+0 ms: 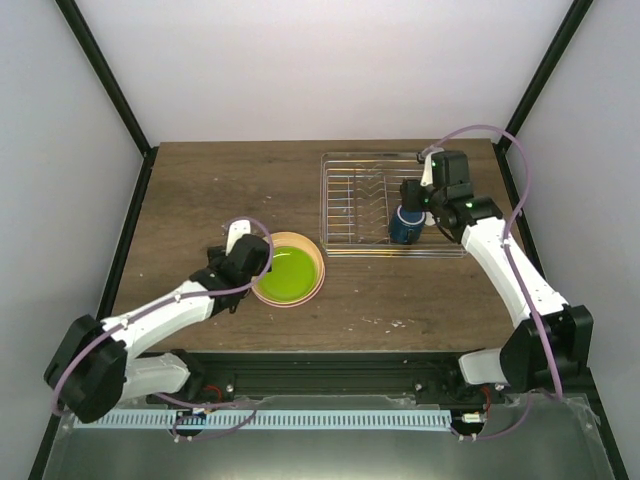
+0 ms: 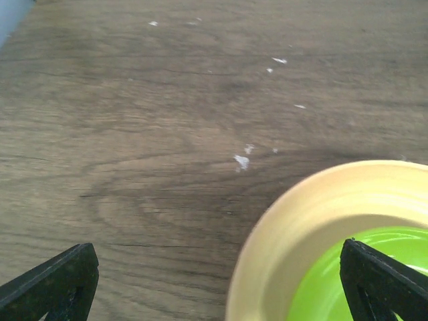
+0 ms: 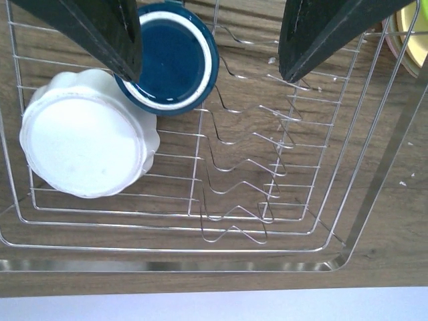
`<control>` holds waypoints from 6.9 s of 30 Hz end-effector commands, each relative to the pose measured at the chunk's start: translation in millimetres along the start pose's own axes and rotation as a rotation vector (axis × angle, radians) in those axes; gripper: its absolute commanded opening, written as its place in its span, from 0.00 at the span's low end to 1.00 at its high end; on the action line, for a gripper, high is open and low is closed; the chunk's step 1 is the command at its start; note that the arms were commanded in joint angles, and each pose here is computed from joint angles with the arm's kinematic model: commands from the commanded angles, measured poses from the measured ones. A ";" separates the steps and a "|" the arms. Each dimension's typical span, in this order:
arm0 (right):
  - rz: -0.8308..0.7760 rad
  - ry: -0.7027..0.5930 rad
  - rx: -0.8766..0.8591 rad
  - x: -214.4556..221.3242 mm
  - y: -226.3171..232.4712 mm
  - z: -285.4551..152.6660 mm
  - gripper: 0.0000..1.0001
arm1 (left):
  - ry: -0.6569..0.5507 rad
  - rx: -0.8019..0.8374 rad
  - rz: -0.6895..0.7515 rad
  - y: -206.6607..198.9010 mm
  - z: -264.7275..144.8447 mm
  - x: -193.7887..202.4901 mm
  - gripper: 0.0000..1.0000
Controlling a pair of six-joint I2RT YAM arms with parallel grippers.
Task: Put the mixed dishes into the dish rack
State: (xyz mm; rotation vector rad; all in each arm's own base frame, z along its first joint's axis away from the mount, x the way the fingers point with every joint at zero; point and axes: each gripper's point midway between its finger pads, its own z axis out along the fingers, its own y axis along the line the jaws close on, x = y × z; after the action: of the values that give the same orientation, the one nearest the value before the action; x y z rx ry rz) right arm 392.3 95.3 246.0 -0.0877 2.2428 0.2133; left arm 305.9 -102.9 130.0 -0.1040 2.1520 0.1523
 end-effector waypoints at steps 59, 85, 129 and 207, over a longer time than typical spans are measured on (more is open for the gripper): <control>-0.032 0.014 -0.011 13.1 -0.5 30.1 0.57 | 0.335 0.254 0.156 -83.7 26.9 93.6 0.97; -0.038 0.032 -0.001 16.6 -2.7 31.4 0.57 | 0.339 0.285 -0.014 -46.4 7.5 109.8 0.08; -0.187 0.215 -1.098 72.6 218.0 12.5 0.58 | 0.060 0.598 -0.276 -27.1 -81.5 -0.5 0.00; -1.321 -0.409 0.173 -95.4 98.5 26.7 0.01 | 0.200 0.207 -0.096 6.4 -24.3 28.4 0.92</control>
State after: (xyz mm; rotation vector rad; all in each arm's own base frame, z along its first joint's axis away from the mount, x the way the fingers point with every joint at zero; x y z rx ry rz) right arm 451.6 203.7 304.3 -1.0695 1.5873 -0.3675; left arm 269.0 -102.8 119.6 -0.0946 2.3590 -0.1370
